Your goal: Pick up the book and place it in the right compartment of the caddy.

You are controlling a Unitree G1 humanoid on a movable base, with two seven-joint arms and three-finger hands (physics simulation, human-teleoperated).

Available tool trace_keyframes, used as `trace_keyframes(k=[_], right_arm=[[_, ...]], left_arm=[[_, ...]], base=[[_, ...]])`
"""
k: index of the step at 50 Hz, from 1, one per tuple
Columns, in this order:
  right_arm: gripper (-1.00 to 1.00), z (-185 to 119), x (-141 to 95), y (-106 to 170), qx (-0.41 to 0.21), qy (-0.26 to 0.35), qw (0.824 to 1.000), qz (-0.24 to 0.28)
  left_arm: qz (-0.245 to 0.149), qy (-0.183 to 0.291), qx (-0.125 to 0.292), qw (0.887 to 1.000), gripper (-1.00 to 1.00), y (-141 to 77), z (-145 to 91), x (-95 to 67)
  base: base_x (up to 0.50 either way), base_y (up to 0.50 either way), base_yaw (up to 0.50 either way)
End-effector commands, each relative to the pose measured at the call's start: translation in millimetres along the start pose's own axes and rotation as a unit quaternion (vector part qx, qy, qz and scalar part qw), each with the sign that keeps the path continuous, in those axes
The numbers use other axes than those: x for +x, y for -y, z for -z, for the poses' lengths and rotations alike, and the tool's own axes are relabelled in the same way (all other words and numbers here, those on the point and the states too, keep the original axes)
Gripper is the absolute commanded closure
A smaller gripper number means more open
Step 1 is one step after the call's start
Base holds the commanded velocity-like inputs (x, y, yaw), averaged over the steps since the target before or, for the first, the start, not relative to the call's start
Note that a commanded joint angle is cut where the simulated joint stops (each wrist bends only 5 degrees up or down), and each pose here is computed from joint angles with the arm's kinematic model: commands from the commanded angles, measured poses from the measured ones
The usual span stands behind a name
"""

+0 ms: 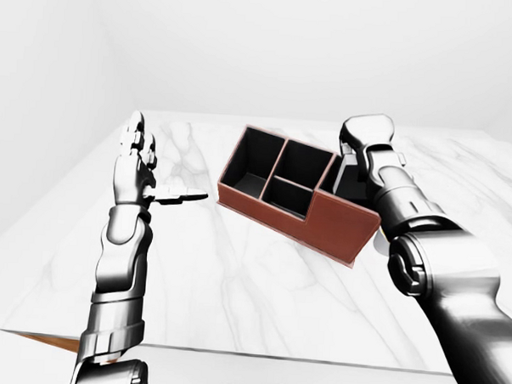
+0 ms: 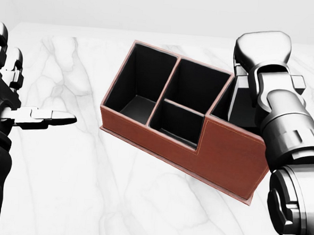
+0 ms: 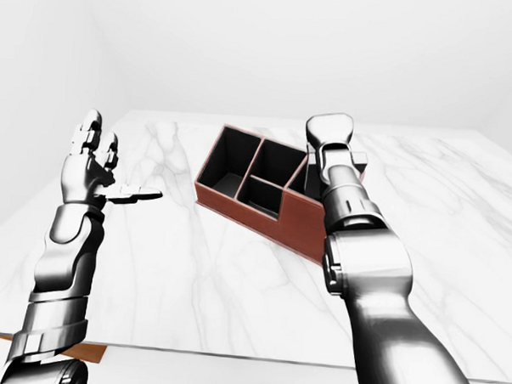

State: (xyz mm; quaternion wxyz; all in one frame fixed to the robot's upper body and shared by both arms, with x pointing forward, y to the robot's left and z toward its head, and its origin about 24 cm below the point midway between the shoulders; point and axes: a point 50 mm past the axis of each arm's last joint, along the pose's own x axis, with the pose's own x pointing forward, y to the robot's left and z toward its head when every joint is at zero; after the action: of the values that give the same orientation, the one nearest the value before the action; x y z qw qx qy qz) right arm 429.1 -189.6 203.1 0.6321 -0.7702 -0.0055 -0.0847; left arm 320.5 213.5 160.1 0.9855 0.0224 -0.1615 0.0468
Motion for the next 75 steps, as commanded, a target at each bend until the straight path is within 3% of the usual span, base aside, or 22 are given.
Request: trace_keyframes(k=[1, 33, 63, 65, 67, 68, 75], right_arm=[[1.00, -2, 1, 5, -0.017, 0.001, 1.000, 0.016], [1.00, -8, -4, -14, -0.023, 0.004, 1.000, -0.009], [1.00, -12, -6, -19, -0.027, 0.008, 0.999, -0.016], [0.75, -11, -6, -20, -0.027, 0.007, 0.999, -0.016], [-0.25, -12, -6, -20, -0.027, 0.007, 0.999, -0.015], [-1.00, -12, -6, -20, -0.028, 0.007, 0.999, -0.015], [-1.00, -11, -6, -18, -0.029, 0.007, 0.999, -0.011]], left_arm=[[-0.001, -0.008, -0.002, 1.000, -1.00, -1, 4, 0.0], [-0.005, -0.046, -0.003, 0.999, -1.00, -3, 21, 1.0], [-0.007, -0.048, -0.004, 0.999, -1.00, -3, 26, 2.0], [-0.007, -0.048, -0.003, 0.999, -1.00, -3, 27, 2.0], [-0.006, -0.048, -0.003, 0.999, -1.00, -3, 26, 1.9], [-0.006, -0.048, -0.003, 0.999, -1.00, -3, 26, 1.9], [-0.008, -0.048, -0.003, 0.999, -1.00, -4, 26, 2.2]], base=[[0.00, 0.00, 0.00], [0.00, 0.00, 0.00], [0.00, 0.00, 0.00], [0.00, 0.00, 0.00], [0.00, 0.00, 0.00], [0.00, 0.00, 0.00], [0.00, 0.00, 0.00]])
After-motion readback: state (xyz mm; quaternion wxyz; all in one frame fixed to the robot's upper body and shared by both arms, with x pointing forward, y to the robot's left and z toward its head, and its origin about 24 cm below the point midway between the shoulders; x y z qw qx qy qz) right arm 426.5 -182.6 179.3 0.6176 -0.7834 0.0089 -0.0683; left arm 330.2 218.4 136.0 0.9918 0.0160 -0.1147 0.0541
